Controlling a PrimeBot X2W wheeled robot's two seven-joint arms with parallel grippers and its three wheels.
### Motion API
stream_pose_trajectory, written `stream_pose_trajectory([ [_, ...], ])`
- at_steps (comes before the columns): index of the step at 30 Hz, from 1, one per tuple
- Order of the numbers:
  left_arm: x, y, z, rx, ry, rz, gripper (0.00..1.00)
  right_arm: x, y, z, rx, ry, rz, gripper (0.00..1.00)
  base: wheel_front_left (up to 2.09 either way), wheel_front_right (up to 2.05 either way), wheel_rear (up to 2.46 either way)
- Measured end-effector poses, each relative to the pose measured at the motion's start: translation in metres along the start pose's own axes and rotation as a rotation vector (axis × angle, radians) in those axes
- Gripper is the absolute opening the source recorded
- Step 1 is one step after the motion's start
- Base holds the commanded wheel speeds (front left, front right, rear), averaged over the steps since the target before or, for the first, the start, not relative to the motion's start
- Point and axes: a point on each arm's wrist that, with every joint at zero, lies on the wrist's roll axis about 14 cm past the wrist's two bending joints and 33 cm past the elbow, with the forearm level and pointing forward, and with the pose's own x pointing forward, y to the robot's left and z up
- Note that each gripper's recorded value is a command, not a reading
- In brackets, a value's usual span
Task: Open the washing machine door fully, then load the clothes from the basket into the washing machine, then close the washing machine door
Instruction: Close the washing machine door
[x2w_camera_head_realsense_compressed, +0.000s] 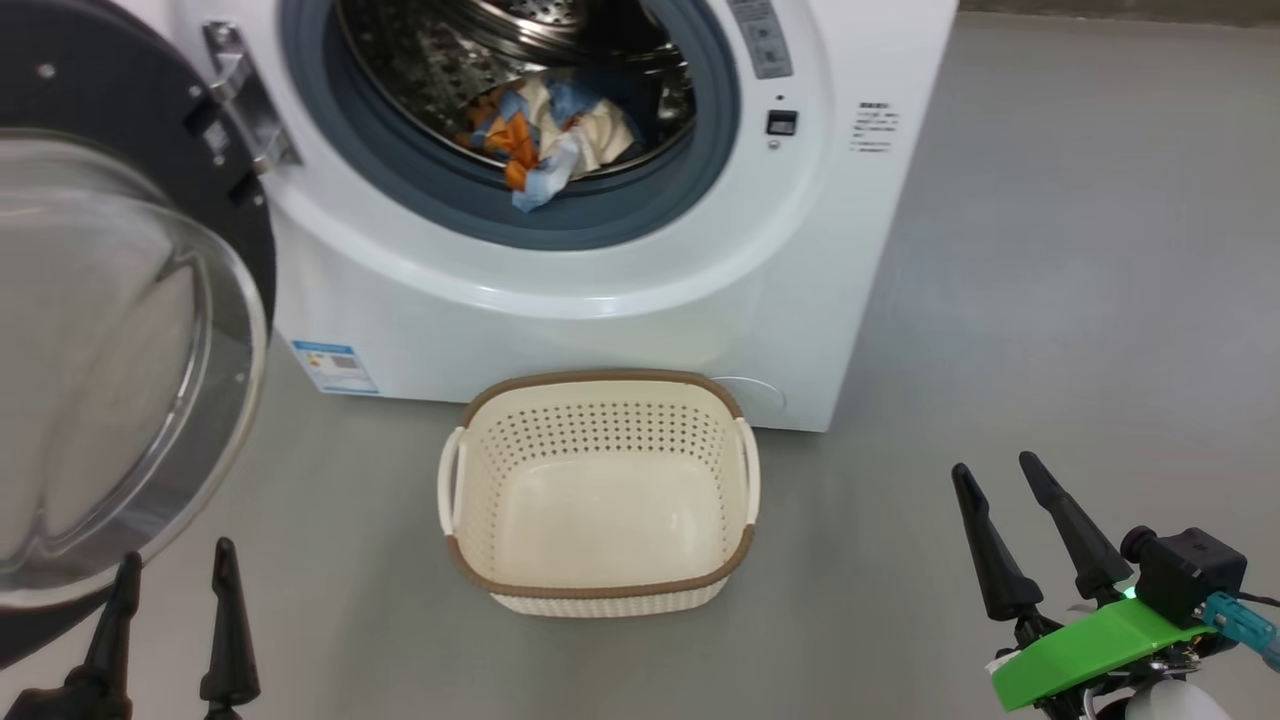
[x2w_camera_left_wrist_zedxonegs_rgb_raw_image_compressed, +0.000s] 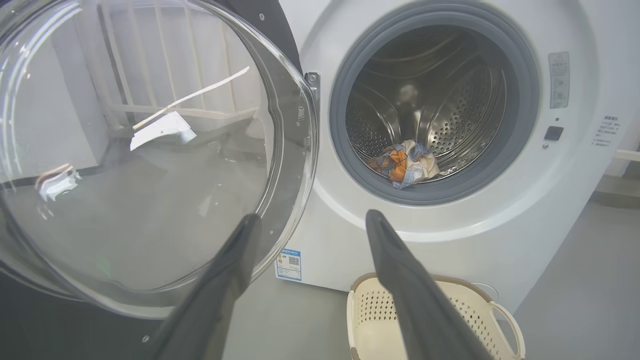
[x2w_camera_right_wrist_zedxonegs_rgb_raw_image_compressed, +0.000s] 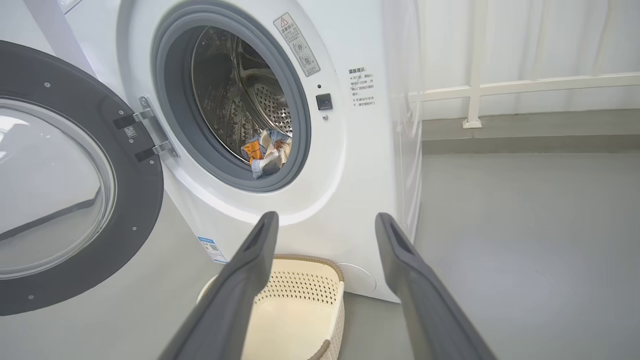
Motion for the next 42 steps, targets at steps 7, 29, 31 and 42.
stream_pose_trajectory([
  [7,-0.015,0.019,0.005,-0.031,-0.018,0.074,1.00,0.015,0.023,-0.008,-0.015,0.030,0.092,1.00,0.00,0.00,0.00],
  [29,-0.079,0.091,0.018,-0.053,-0.056,0.325,1.00,0.050,0.106,-0.034,-0.031,0.103,0.374,1.00,0.00,0.00,0.00],
  [31,-0.083,0.093,0.017,-0.057,-0.055,0.336,1.00,0.051,0.110,-0.035,-0.031,0.106,0.384,1.00,0.00,0.00,0.00],
  [42,-0.108,0.113,0.025,-0.056,-0.082,0.422,1.00,0.054,0.142,-0.043,-0.033,0.128,0.479,1.00,0.00,0.00,0.00],
])
